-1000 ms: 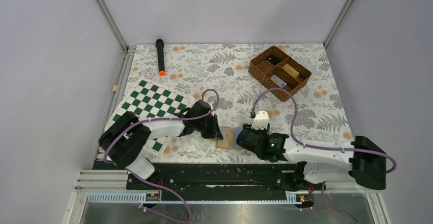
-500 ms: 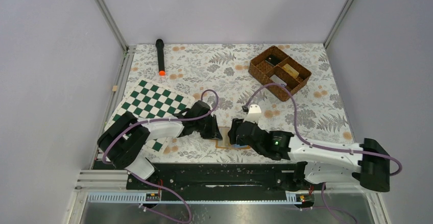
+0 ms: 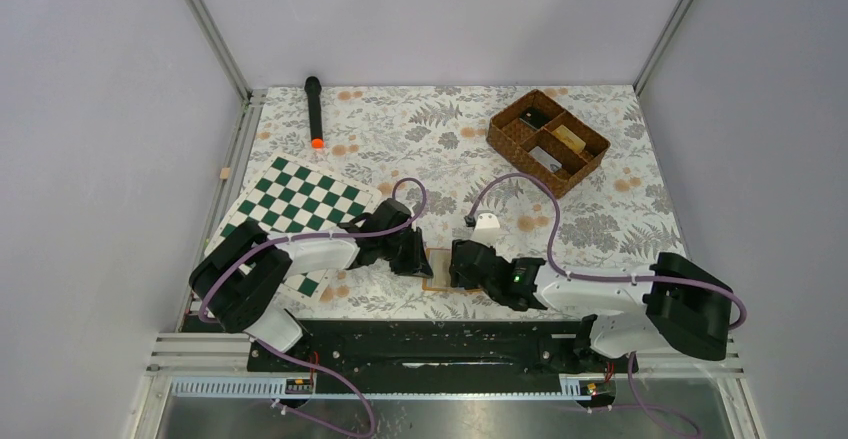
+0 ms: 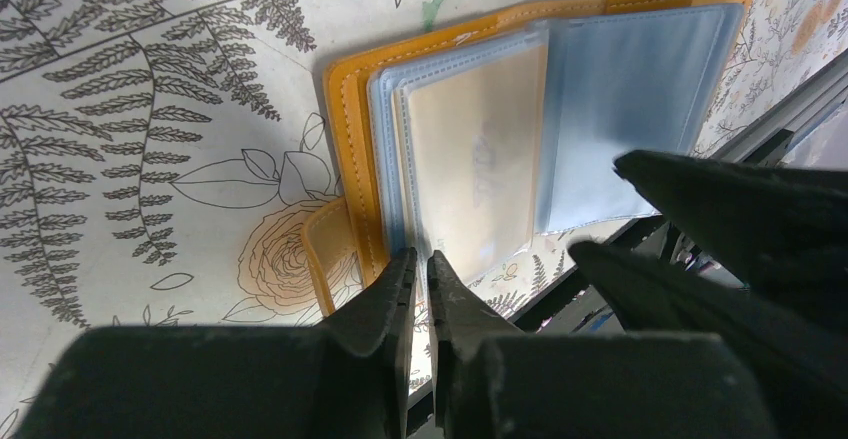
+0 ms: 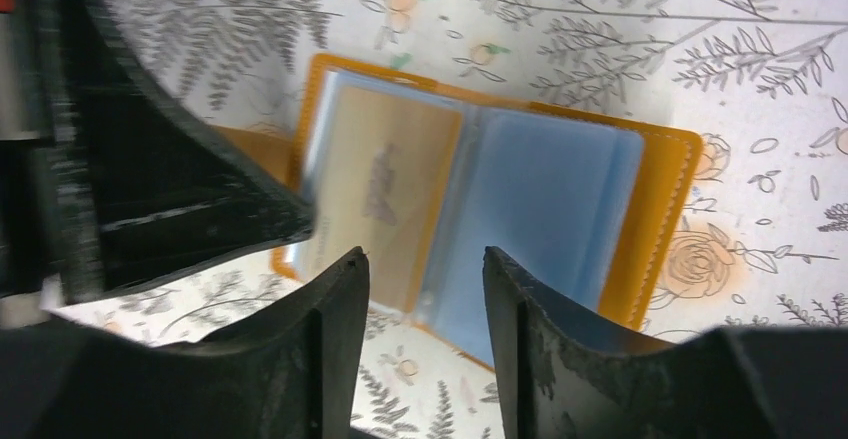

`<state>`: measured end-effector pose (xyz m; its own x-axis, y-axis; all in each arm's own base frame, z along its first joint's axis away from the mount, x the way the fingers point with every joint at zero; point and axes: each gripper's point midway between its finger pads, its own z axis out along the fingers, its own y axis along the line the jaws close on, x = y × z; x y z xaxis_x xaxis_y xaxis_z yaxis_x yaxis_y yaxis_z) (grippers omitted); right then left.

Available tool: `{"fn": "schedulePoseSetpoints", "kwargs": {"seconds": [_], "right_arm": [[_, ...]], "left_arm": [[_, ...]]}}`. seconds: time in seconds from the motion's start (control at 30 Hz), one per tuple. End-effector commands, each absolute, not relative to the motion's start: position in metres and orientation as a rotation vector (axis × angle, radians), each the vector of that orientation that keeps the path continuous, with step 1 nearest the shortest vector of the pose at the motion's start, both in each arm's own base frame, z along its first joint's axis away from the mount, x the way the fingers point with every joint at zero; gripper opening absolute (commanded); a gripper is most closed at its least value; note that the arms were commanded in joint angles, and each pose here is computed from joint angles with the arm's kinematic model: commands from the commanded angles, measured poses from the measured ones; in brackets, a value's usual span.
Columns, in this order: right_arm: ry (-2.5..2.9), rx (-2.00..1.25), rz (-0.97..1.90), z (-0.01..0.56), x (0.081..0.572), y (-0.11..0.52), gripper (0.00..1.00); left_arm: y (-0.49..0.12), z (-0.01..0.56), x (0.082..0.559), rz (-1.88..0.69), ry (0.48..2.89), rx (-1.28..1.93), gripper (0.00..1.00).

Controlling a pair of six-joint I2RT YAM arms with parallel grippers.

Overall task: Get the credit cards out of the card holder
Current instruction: Remove the credit card from the card holder.

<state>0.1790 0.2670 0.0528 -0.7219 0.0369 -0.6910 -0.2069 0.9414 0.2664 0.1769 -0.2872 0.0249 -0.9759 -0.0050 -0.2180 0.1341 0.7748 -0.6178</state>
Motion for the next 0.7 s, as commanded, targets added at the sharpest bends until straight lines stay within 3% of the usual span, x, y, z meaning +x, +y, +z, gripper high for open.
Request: {"fn": "schedulePoseSetpoints", "kwargs": {"seconds": [0.0, 0.37, 0.67], "right_arm": [[2.349, -0.070, 0.444, 0.036, 0.186, 0.263, 0.51], [2.431, 0.000, 0.384, -0.006, 0.173, 0.234, 0.34], [2.427, 0.014, 0.383, -0.008, 0.171, 0.227, 0.31]], "left_arm": [[-0.289, 0.033, 0.181, -0.995, 2.725, 0.125, 0.10], [-0.283, 0.024, 0.181, -0.937, 2.745, 0.111, 0.09], [-0.277, 0.021, 0.182, -0.896, 2.748, 0.087, 0.08]]}}
